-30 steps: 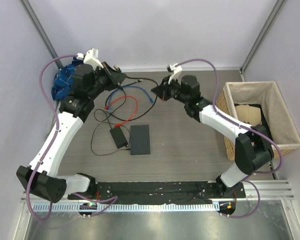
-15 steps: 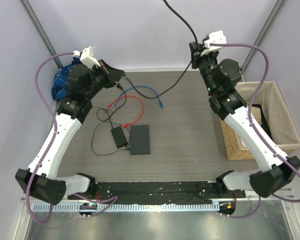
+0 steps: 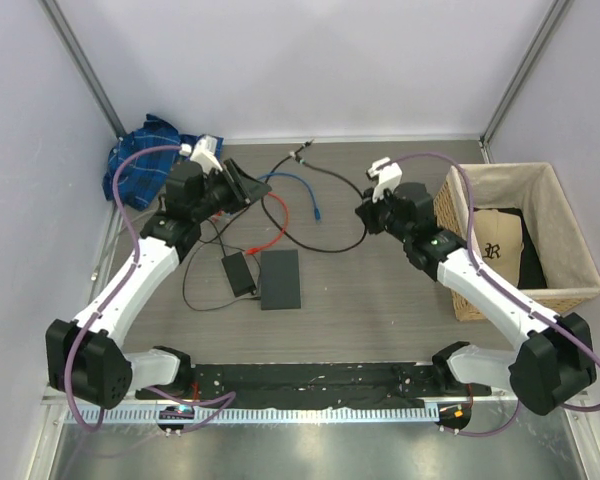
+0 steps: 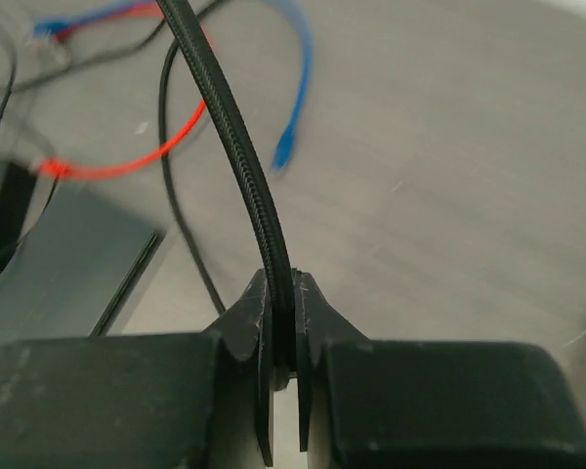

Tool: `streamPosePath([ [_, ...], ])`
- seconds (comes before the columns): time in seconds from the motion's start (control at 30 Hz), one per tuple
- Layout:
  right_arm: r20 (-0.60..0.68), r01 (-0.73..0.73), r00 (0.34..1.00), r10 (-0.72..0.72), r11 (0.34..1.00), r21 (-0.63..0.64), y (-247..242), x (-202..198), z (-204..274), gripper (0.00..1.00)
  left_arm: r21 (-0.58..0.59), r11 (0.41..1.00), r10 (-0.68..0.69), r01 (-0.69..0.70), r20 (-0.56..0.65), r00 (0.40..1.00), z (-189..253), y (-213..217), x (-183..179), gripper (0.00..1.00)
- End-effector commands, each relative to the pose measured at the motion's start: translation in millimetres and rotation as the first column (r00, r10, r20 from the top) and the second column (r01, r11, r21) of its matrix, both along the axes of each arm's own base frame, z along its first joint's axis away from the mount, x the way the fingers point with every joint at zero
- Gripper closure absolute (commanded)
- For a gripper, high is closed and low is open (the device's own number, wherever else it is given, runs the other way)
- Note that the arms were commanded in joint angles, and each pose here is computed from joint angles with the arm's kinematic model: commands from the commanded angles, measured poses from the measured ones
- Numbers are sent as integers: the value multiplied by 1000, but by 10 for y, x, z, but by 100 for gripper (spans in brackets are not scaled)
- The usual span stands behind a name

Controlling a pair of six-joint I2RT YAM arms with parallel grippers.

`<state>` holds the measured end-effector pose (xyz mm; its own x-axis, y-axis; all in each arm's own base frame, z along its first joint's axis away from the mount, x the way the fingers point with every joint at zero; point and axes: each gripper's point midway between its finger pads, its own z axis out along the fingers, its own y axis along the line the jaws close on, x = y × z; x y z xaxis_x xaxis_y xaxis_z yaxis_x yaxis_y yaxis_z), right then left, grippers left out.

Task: Insert the plug into the switch port

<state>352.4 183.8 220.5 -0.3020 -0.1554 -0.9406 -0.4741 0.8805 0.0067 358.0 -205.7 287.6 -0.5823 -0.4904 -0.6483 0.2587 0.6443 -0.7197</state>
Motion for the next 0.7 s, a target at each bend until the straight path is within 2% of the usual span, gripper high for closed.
streamPosePath([
  [0.0, -104, -109, 987, 122, 986, 124, 268, -414, -141, 99, -49, 998, -44, 43, -22, 999, -123, -124, -107, 46],
  [0.17, -191, -128, 970, 151, 983, 130, 379, -716, -562, 99, -58, 996, -77, 71, -97, 992, -473, -343, -219, 22],
  [0.27, -201, -133, 966, 161, 980, 147, 440, -813, -659, 99, -90, 993, -86, 74, -137, 987, -612, -522, -214, 20],
  [0.4, -182, -135, 970, 159, 981, 139, 491, -853, -703, 99, -144, 988, -73, 47, -174, 982, -727, -720, -129, 20],
  [0.53, -168, -122, 975, 143, 984, 131, 473, -872, -736, 99, -139, 989, -79, 51, -208, 975, -867, -936, -87, 25],
  [0.63, -158, -115, 978, 135, 985, 130, 457, -880, -736, 99, -149, 988, -84, 50, -231, 969, -921, -1031, -115, 31],
  [0.67, -159, -109, 979, 129, 986, 128, 444, -879, -749, 99, -158, 986, -87, 52, -225, 971, -918, -1061, -114, 39],
])
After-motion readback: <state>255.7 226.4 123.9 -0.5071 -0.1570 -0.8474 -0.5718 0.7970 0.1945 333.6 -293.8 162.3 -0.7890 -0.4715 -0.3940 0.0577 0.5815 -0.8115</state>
